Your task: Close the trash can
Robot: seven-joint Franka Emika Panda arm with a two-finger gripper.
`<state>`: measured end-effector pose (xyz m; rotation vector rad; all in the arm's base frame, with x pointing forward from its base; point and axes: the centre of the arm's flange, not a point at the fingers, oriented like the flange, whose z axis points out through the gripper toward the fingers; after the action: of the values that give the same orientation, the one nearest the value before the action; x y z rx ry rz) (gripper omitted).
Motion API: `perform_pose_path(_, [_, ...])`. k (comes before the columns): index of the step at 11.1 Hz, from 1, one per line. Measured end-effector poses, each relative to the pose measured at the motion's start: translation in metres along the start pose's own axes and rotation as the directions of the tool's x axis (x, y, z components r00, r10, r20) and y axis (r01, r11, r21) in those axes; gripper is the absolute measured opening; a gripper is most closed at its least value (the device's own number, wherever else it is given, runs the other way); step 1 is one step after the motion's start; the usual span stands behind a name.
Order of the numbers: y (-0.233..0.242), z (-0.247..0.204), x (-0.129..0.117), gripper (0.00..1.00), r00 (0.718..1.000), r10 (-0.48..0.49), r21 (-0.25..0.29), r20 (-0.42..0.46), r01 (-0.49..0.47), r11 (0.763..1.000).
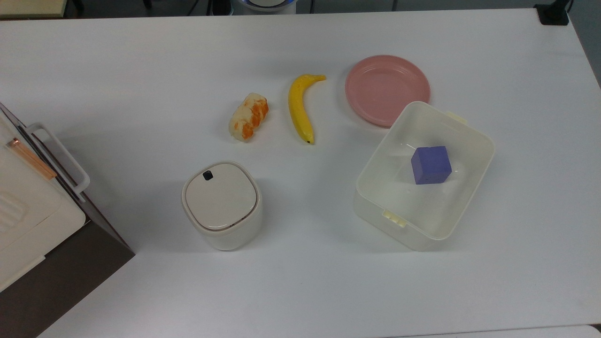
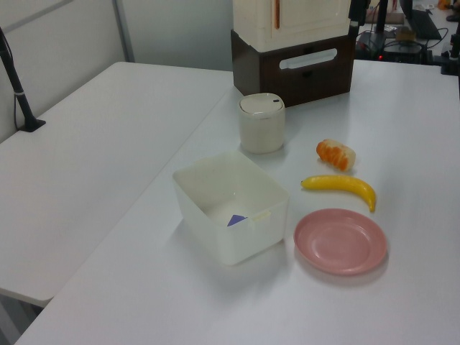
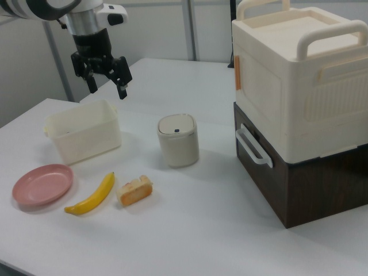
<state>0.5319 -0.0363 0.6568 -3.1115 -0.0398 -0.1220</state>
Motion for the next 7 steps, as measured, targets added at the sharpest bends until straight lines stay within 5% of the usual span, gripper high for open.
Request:
perform_pose_path(5, [0.026,0.0,-0.009,1.0,0.996,-0.071,0.011,0.051,0.071,0.997])
perform_pose_path(7, [0.045,0.0,-0.012,1.0,0.998,-0.031,0.011,0.052,0.031,0.999])
